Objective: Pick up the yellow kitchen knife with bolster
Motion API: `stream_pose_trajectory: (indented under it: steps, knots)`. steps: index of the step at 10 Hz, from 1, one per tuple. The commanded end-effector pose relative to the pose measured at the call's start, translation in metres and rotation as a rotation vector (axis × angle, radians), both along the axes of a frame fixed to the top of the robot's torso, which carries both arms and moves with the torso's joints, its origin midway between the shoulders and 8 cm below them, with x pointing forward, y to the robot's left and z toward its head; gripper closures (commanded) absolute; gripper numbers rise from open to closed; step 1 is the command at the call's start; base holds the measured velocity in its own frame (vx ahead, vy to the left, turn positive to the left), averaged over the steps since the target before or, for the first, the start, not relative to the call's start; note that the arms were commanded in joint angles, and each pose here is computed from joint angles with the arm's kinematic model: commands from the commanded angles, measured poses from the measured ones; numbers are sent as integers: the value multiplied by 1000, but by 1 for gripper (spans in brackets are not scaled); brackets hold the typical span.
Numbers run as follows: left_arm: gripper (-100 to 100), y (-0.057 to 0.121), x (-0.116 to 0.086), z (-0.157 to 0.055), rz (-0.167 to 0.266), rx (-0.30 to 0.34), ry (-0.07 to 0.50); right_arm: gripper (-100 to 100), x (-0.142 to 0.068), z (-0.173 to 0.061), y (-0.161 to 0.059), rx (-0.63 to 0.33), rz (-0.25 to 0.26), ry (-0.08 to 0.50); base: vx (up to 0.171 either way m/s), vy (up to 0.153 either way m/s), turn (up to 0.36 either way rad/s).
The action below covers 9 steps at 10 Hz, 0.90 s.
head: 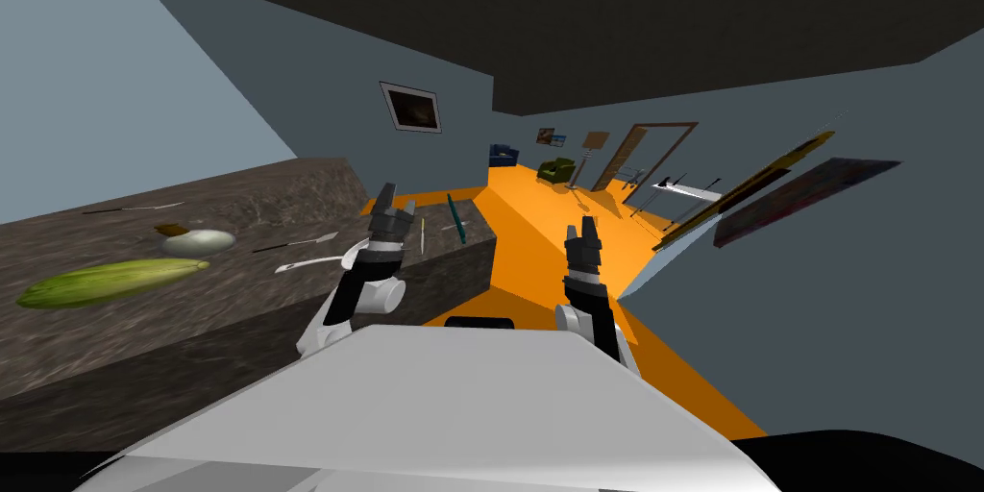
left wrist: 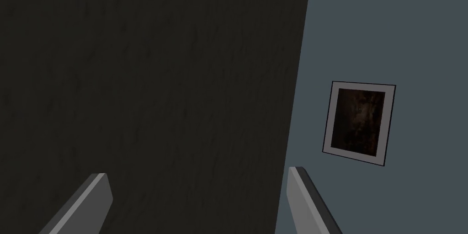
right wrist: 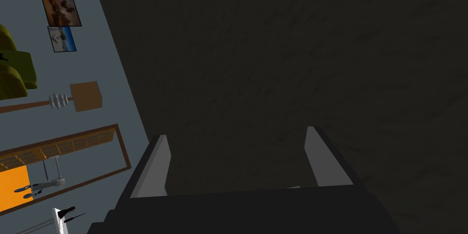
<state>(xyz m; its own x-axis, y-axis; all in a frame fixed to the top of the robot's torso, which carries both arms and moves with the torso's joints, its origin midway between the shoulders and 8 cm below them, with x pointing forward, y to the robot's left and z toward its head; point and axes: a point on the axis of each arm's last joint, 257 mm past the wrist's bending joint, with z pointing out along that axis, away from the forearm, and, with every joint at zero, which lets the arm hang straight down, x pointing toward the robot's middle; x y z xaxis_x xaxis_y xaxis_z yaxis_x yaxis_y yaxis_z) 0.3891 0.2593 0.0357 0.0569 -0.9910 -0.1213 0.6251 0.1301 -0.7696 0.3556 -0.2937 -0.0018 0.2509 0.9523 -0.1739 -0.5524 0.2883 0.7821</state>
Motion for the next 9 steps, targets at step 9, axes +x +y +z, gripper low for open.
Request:
stream_pose_trajectory:
  steps: [9]
  knots:
    - [-100, 15, 76, -67, -33, 78, 284, 0, 0, 0, 0, 0, 0, 0, -57, 35, -71]
